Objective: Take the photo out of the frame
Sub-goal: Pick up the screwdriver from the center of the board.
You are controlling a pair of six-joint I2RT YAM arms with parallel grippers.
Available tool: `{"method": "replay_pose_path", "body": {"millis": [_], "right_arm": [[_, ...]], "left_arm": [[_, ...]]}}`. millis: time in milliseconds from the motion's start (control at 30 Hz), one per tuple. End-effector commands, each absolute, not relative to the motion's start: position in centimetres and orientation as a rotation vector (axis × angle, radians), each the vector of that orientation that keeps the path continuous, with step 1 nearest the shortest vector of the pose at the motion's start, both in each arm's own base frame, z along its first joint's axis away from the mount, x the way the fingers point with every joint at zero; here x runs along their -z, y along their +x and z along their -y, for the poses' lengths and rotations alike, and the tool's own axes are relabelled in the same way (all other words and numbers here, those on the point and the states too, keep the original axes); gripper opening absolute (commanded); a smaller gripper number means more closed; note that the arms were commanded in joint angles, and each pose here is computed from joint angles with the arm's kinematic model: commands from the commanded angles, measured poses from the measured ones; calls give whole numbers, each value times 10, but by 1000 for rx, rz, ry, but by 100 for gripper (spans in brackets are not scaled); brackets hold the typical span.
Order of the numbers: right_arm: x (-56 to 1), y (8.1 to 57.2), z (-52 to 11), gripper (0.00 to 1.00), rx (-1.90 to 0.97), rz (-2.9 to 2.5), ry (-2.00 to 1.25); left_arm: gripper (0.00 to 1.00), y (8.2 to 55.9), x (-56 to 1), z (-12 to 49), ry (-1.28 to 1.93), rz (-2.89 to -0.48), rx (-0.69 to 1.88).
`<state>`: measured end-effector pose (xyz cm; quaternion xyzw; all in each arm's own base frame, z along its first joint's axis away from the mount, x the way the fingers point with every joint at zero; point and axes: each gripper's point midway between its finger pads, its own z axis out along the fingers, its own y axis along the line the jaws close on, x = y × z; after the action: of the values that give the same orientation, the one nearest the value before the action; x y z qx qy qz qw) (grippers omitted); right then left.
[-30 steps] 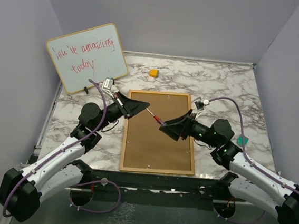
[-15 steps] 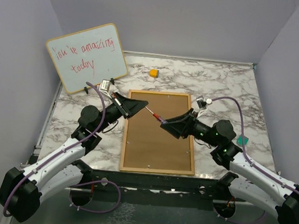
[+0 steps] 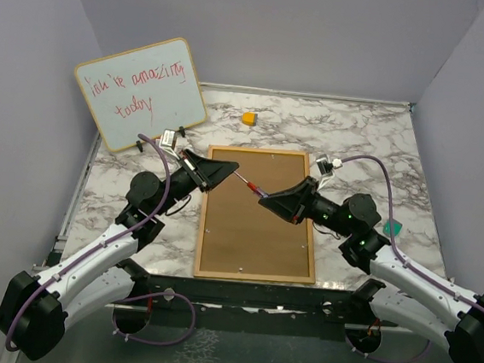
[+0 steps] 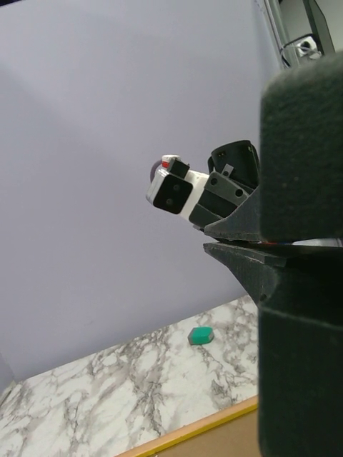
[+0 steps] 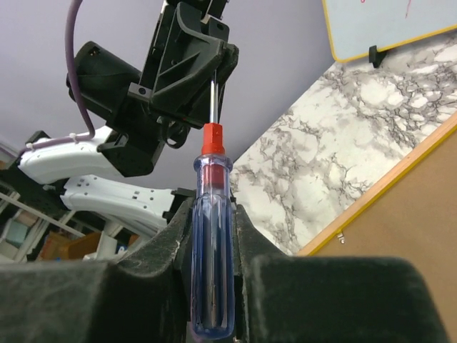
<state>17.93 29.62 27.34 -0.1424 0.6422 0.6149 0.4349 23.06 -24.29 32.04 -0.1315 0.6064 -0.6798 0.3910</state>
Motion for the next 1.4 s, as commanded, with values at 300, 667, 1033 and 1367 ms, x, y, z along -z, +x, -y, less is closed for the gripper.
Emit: {"method": "replay_pose_path", "body": {"millis": [300, 667, 1033, 1367], "right_arm": [[-283, 185, -288, 1, -1446, -1638, -315], [-289, 163, -289, 1, -1397, -1641, -578], [-290, 103, -274, 1, -1391, -1636, -1114], [-279, 96, -271, 1, -1381, -1711, -1244]], "left_arm": [[61, 227, -332, 246, -214, -1547, 1672], [99, 238, -293, 232, 42, -1894, 1215], [99, 164, -312, 250, 704, -1885, 1381], [99, 130, -322, 257, 918, -1820, 1604]]}}
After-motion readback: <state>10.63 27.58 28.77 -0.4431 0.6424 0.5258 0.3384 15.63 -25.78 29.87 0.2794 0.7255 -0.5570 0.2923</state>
